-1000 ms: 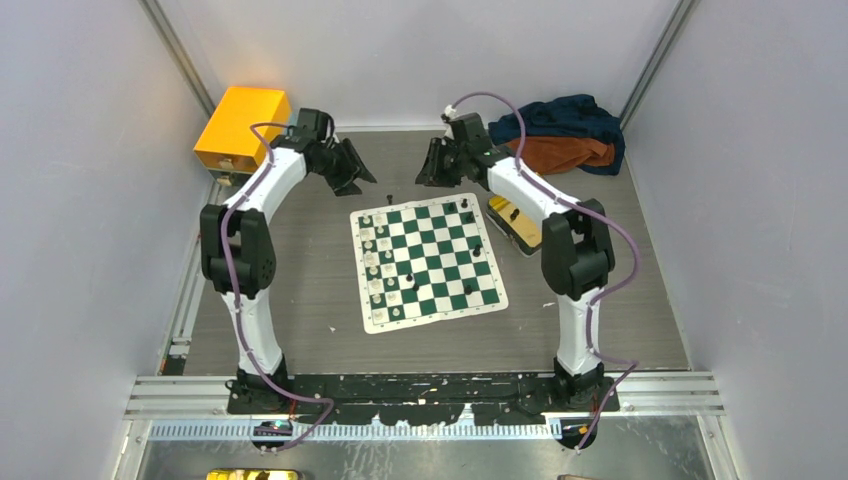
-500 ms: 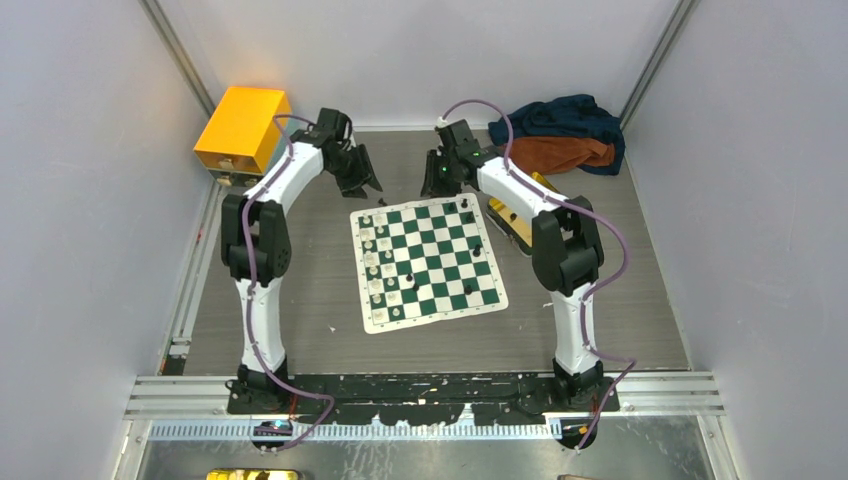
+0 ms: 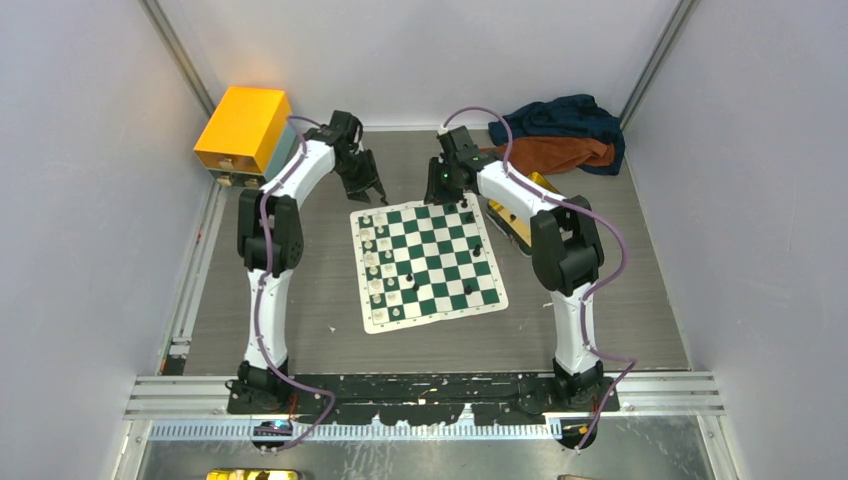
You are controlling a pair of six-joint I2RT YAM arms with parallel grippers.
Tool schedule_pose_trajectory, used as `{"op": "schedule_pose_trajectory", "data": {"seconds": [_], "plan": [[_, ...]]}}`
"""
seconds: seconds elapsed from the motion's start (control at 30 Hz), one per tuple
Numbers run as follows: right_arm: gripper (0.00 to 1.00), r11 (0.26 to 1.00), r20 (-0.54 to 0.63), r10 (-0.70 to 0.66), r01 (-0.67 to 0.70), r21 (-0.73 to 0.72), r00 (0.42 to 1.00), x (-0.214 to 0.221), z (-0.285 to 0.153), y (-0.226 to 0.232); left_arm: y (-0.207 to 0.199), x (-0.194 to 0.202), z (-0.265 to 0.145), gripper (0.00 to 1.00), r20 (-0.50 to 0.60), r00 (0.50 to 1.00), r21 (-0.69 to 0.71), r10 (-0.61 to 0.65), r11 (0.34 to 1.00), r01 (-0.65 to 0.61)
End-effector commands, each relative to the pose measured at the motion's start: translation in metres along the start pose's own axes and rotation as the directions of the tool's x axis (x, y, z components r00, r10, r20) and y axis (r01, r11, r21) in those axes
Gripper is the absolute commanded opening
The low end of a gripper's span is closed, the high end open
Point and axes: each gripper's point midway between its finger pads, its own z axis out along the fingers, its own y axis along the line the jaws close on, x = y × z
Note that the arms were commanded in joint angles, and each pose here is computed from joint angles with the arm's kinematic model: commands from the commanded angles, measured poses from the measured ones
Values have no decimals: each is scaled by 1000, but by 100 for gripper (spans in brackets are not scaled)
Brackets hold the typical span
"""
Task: Set up the chess pieces on the board
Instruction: Pick up the chess piece at the center of the board.
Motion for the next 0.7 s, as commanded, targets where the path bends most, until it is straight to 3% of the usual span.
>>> {"op": "schedule_pose_trajectory", "data": {"seconds": [0.0, 0.67], "plan": [[33, 999, 89, -26, 29, -32, 996, -27, -21, 16, -7, -18, -8, 47, 43, 999, -8, 20, 1000, -20], [33, 999, 88, -31, 34, -35, 996, -28, -16, 15, -23, -29, 22, 47, 32, 999, 2, -36, 999, 35]]}}
